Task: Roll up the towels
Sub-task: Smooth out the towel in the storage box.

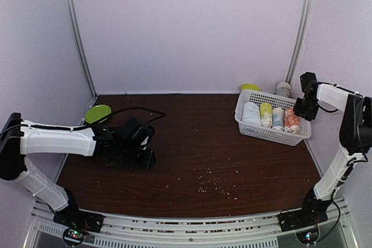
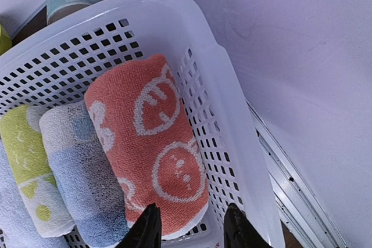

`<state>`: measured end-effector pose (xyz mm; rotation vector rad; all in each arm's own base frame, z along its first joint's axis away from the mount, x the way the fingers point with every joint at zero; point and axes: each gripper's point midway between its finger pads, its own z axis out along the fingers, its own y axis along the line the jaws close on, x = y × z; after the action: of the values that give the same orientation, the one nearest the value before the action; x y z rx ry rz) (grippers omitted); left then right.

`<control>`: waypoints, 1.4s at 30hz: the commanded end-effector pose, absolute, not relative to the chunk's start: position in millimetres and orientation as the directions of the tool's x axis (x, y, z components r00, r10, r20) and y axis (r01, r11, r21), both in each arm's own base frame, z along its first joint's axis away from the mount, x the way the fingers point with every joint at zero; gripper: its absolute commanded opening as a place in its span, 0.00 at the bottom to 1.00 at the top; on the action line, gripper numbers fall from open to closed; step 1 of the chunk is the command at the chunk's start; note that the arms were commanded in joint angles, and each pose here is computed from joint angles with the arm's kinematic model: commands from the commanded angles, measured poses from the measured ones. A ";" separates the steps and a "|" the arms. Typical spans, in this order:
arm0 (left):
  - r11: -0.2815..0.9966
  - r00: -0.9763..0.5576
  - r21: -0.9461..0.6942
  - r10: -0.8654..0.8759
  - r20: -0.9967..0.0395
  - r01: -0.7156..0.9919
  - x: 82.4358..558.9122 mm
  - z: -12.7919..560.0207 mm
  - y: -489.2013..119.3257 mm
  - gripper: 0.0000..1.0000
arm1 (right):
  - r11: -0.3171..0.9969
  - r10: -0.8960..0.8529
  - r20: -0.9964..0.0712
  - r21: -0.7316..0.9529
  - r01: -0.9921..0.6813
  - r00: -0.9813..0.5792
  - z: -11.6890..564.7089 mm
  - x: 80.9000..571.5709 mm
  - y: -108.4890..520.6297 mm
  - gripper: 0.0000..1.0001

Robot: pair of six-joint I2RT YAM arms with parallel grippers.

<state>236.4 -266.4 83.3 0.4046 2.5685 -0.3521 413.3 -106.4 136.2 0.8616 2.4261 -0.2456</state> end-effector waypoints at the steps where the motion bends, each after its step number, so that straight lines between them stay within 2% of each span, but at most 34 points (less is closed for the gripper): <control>1: 0.946 -0.787 -0.153 0.139 -0.601 0.285 244.1 103.6 -249.9 0.34 | 0.779 0.536 -0.543 0.021 0.627 -0.647 119.8 412.9 -102.8 0.37; 8: 0.949 -0.754 -0.176 0.089 -0.651 0.263 245.3 128.6 -241.1 0.34 | 0.742 0.569 -0.607 0.089 0.664 -0.555 121.6 397.9 -103.6 0.36; 14: 0.949 -0.755 -0.169 0.095 -0.649 0.265 244.5 127.1 -239.6 0.34 | 0.714 0.573 -0.612 0.047 0.698 -0.545 120.5 388.7 -111.5 0.34; 22: 0.944 -0.765 -0.183 0.098 -0.637 0.274 244.7 122.3 -246.2 0.34 | 0.711 0.579 -0.572 0.006 0.703 -0.581 108.7 384.8 -111.8 0.34; 33: 0.942 -0.780 -0.189 0.108 -0.617 0.279 244.1 115.6 -251.6 0.34 | 0.765 0.579 -0.478 0.038 0.643 -0.660 80.2 399.6 -87.2 0.27; 36: 0.942 -0.781 -0.188 0.109 -0.615 0.279 244.3 115.0 -252.0 0.34 | 0.754 0.578 -0.512 0.037 0.656 -0.636 93.0 403.2 -92.2 0.27; 40: 0.943 -0.779 -0.182 0.111 -0.617 0.278 245.1 114.7 -251.6 0.34 | 0.717 0.552 -0.661 0.064 0.694 -0.509 144.1 408.1 -110.7 0.34; 42: 0.943 -0.778 -0.177 0.116 -0.618 0.281 246.4 114.8 -252.7 0.34 | 0.706 0.544 -0.688 0.066 0.705 -0.480 164.7 413.5 -116.8 0.36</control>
<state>243.2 -246.1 110.9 0.2821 2.4725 -0.3248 397.9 -99.7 98.0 0.9452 2.4074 -0.2404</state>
